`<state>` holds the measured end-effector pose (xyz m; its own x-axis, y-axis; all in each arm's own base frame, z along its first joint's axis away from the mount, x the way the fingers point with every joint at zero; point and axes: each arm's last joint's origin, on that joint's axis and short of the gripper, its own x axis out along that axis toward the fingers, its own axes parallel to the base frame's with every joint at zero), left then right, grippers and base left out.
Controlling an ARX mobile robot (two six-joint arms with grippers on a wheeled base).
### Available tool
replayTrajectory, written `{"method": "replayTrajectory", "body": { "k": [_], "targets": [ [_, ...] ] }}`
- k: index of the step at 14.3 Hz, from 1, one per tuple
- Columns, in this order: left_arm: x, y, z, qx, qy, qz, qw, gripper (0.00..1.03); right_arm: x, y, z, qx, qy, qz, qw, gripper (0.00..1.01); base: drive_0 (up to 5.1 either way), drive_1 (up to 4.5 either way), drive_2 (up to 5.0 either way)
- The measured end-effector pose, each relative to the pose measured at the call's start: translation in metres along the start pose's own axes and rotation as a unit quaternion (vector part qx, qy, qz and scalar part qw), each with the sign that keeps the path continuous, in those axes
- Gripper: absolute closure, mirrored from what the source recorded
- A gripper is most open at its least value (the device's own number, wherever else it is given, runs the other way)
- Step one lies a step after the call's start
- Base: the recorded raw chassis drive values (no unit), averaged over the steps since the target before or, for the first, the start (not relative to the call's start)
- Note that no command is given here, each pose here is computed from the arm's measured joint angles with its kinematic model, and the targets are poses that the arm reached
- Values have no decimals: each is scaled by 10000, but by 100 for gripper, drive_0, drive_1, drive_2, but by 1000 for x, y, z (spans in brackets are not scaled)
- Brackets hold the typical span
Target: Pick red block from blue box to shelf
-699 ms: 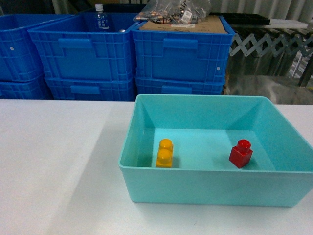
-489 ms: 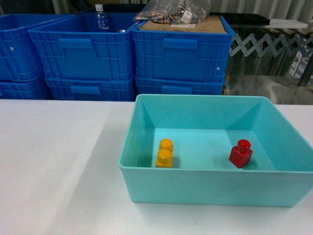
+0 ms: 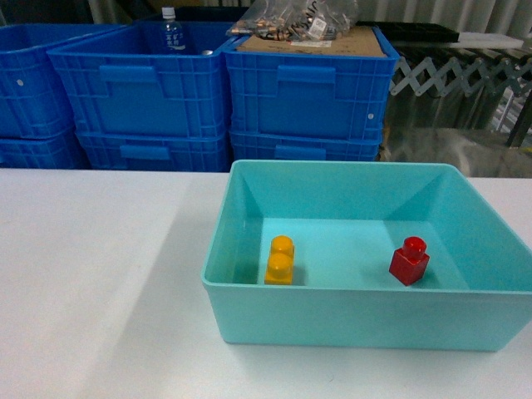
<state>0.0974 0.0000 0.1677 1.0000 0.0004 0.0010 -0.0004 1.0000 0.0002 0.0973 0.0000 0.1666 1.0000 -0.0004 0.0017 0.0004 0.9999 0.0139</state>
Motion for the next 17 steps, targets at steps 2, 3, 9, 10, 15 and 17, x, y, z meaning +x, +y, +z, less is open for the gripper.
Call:
{"method": "replayTrajectory", "body": {
  "k": [2, 3, 9, 10, 15, 17],
  "targets": [
    [0, 0, 0, 0, 2, 0, 10000, 5, 0, 0, 0, 0, 0, 0, 10000, 3, 0, 0, 0],
    [0, 0, 0, 0, 0, 0, 10000, 5, 0, 0, 0, 0, 0, 0, 10000, 3, 0, 0, 0],
    [0, 0, 0, 0, -2, 0, 10000, 5, 0, 0, 0, 0, 0, 0, 10000, 3, 0, 0, 0],
    [0, 0, 0, 0, -2, 0, 10000, 5, 0, 0, 0, 0, 0, 0, 10000, 3, 0, 0, 0],
    [0, 0, 0, 0, 2, 0, 10000, 5, 0, 0, 0, 0, 0, 0, 10000, 3, 0, 0, 0],
    [0, 0, 0, 0, -2, 0, 10000, 5, 0, 0, 0, 0, 0, 0, 10000, 3, 0, 0, 0]
  ]
}}
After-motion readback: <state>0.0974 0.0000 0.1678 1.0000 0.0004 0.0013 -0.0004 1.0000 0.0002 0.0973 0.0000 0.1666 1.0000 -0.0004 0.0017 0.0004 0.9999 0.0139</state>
